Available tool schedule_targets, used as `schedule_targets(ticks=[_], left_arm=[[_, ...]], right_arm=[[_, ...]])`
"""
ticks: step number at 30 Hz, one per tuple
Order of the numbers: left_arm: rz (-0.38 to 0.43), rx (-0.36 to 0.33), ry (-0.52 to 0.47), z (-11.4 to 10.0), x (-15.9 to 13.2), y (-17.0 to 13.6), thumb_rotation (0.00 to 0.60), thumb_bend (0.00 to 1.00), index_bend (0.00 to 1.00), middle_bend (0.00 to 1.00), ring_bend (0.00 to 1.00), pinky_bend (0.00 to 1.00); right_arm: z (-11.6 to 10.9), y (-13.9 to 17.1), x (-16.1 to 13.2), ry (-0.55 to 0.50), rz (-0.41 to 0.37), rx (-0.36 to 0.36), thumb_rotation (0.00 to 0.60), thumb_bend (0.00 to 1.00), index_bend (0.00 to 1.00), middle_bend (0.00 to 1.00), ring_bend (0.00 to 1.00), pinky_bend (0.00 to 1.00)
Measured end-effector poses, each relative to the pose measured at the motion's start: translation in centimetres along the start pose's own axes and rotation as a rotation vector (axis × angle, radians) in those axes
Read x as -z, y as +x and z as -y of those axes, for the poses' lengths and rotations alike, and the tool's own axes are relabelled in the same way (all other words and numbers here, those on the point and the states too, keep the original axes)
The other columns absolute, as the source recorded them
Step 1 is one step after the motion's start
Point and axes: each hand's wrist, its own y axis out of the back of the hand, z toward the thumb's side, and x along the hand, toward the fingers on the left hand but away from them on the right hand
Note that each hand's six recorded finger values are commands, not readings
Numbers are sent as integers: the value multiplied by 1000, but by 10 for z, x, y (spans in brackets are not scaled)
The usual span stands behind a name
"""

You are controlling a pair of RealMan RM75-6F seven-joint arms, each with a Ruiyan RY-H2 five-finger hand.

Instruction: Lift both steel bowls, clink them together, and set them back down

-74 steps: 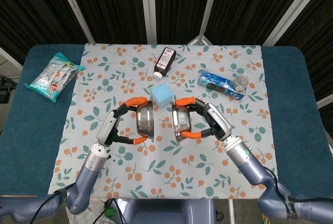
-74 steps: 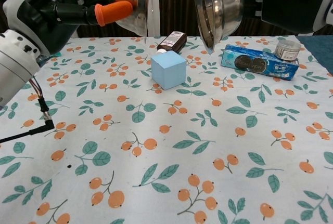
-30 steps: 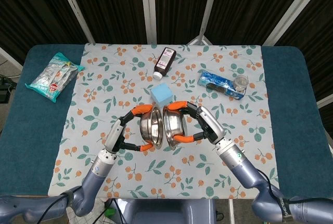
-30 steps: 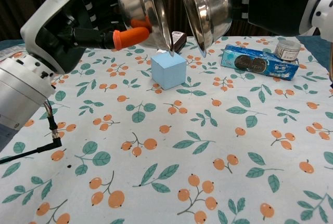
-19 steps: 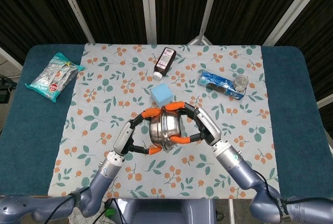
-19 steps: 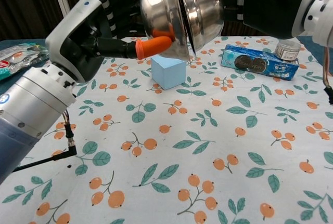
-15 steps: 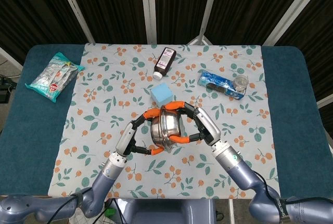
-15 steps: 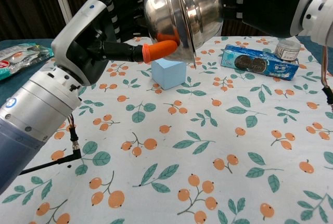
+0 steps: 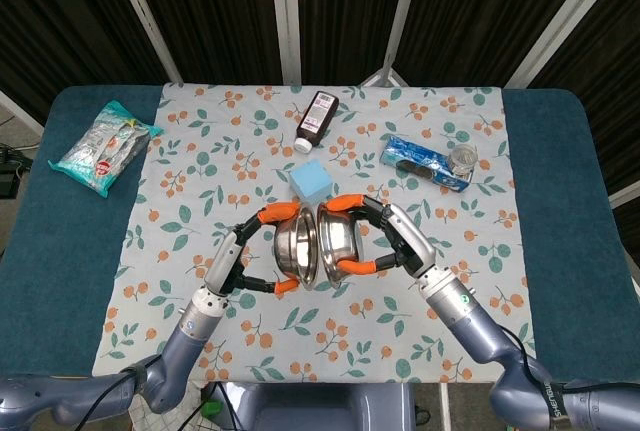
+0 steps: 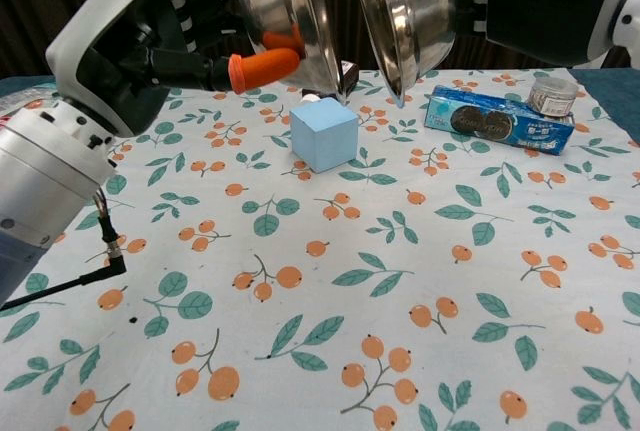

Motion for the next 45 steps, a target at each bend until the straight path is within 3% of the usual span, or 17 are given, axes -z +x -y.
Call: schedule_targets(ticks=[17, 28, 33, 37, 45], left_arm=[[2, 58, -1, 33, 4, 3, 600, 36, 371, 224, 224, 369], [47, -14, 90, -11, -18, -11, 600, 36, 387, 238, 224, 369], [-7, -27, 264, -36, -21, -18, 600, 36, 399, 246, 224, 369], [-117, -3, 452, -57, -15, -21, 600, 36, 388, 258, 224, 369], [-503, 170, 750, -94, 14, -38, 600, 37, 350, 256, 224, 372]], right_arm=[[15, -1, 1, 1, 10, -45, 600, 157, 497, 330, 456, 503], [-35, 11, -6, 70, 15, 53, 600, 158, 513, 342, 456, 503], [-57, 19, 0, 206, 50, 83, 600, 158, 538, 356, 467, 503], [-73, 25, 2, 389, 66, 110, 600, 157, 561, 366, 478, 503], [-94, 44, -4, 891, 98, 118, 600, 159, 561, 366, 478, 503]])
